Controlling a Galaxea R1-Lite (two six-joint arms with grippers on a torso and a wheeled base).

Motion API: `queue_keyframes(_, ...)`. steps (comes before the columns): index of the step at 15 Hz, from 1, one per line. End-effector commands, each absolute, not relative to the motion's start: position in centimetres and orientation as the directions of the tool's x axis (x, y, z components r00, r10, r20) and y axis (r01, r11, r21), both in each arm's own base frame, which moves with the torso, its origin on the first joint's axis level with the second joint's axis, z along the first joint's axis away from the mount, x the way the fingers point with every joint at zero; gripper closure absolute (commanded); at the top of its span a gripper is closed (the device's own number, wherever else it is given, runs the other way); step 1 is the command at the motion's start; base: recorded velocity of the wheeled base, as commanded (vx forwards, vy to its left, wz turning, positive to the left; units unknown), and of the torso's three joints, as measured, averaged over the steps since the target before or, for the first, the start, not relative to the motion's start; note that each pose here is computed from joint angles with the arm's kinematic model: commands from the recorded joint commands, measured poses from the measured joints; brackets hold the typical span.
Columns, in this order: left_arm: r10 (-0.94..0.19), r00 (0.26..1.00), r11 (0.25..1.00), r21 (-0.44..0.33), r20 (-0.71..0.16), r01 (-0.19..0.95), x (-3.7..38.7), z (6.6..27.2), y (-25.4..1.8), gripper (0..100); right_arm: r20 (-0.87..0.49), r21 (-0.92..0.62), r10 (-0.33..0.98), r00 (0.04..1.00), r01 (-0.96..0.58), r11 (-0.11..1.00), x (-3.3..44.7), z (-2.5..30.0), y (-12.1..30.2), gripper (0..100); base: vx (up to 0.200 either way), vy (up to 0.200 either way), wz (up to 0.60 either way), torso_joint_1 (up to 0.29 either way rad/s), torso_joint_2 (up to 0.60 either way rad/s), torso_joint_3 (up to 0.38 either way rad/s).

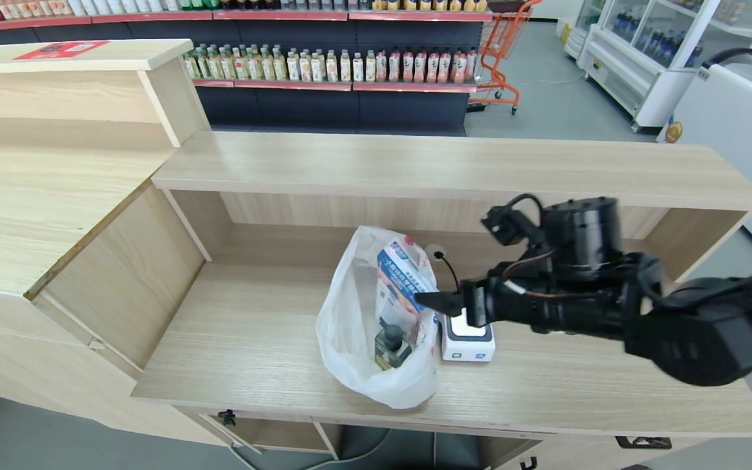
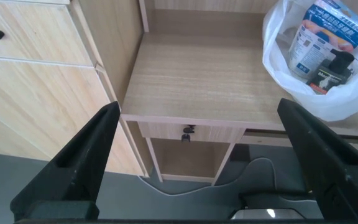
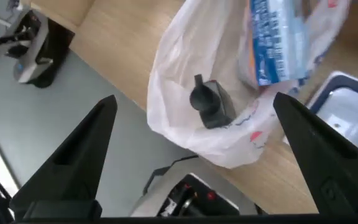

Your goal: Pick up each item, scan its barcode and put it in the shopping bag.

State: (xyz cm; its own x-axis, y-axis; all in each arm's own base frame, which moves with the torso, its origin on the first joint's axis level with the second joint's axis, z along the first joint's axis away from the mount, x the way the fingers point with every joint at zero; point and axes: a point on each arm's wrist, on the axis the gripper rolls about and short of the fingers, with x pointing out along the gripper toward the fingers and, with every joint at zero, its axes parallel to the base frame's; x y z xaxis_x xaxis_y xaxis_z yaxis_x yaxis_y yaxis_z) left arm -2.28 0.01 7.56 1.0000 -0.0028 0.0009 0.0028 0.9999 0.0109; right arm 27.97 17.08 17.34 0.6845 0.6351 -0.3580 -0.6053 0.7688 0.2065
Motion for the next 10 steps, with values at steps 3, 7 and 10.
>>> queue_keyframes(3,-0.003,1.0,1.0,0.011,0.002,0.003,-2.3,7.6,0.0,0,-0.288,0.091,0.321,0.902,-0.308,0.947,18.2,22.7,4.0,0,0.0,0.0,0.0,0.0,0.0,0.0)
queue_keyframes(7,-0.003,1.0,1.0,0.011,0.002,0.003,-2.3,7.6,0.0,0,-0.289,0.038,0.178,0.941,-0.174,0.984,4.7,12.4,0.6,0,0.0,0.0,0.0,0.0,0.0,0.0)
queue_keyframes(10,-0.003,1.0,1.0,0.011,0.002,0.003,-2.3,7.6,0.0,0,-0.14,-0.016,0.113,0.984,-0.116,0.993,0.4,9.4,0.2,0,0.0,0.0,0.0,0.0,0.0,0.0)
